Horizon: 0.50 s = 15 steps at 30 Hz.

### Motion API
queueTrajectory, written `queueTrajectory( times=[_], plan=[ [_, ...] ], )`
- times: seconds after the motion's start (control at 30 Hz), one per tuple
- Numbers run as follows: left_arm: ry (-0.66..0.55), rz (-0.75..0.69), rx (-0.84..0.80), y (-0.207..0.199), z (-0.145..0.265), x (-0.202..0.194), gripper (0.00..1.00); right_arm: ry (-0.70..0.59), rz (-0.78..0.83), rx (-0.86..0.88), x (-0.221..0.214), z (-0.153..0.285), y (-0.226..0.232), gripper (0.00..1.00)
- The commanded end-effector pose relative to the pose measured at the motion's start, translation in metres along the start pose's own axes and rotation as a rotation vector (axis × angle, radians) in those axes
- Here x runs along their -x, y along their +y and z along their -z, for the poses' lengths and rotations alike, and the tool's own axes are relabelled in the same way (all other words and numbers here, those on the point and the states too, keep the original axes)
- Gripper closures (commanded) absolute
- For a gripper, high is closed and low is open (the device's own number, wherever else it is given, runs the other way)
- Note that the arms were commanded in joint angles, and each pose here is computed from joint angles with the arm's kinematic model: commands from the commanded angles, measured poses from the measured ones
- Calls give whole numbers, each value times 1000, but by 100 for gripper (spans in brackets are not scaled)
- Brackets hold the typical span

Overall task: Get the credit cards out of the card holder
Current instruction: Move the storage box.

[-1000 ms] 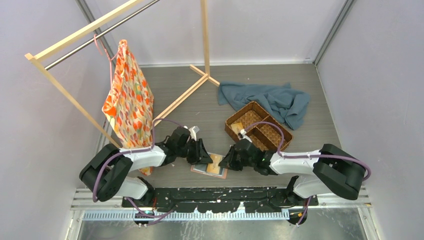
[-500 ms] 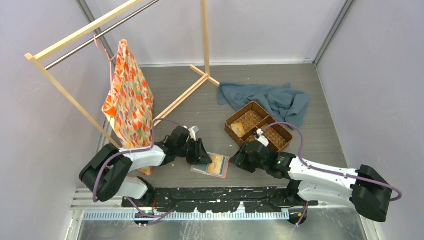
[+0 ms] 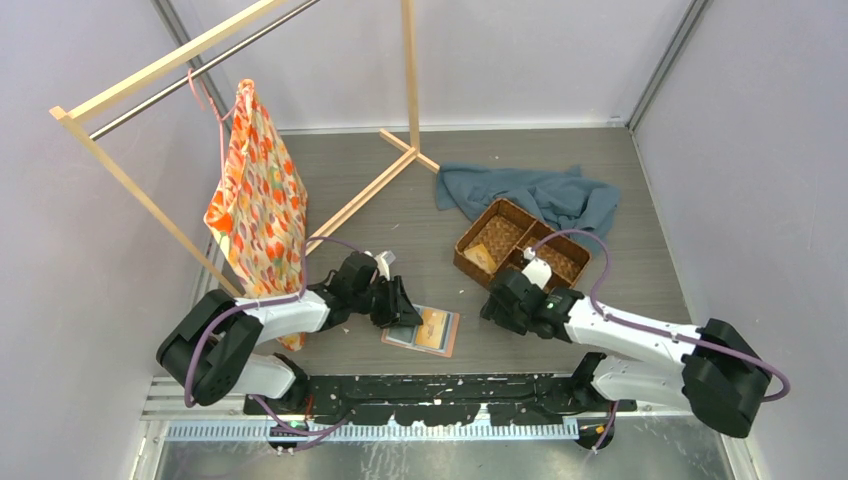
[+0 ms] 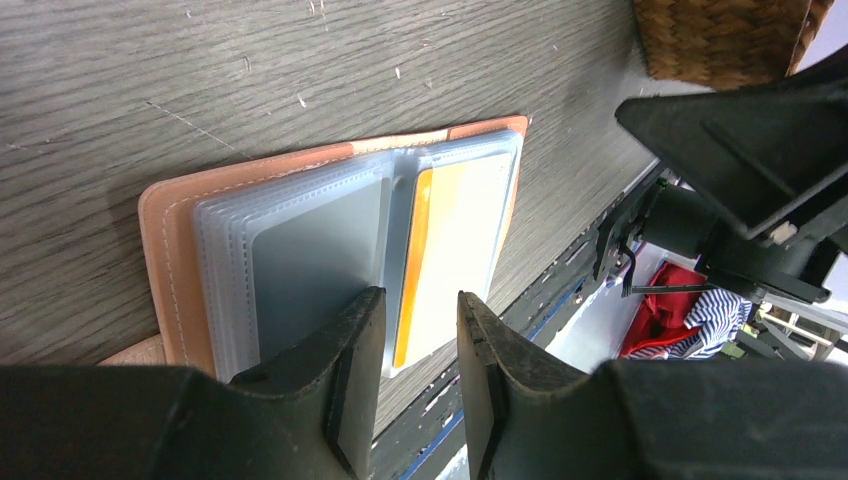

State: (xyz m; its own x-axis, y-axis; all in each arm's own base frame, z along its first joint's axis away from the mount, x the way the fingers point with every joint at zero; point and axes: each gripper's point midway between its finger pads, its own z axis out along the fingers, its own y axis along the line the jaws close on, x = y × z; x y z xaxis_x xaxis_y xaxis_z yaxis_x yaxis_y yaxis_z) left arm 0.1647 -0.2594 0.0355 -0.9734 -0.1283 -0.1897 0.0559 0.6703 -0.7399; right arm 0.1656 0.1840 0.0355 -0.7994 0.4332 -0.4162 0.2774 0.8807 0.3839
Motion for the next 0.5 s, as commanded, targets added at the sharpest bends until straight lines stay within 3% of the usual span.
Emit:
queueTrajectory(
  times=[0.0, 0.47],
  plan=[
    [24, 19, 184, 47, 2, -12, 65, -62, 28, 61, 28, -4, 30, 42],
    [20, 9, 166, 38, 5, -8, 65, -134, -90, 16, 108, -58, 33, 42]
  ],
)
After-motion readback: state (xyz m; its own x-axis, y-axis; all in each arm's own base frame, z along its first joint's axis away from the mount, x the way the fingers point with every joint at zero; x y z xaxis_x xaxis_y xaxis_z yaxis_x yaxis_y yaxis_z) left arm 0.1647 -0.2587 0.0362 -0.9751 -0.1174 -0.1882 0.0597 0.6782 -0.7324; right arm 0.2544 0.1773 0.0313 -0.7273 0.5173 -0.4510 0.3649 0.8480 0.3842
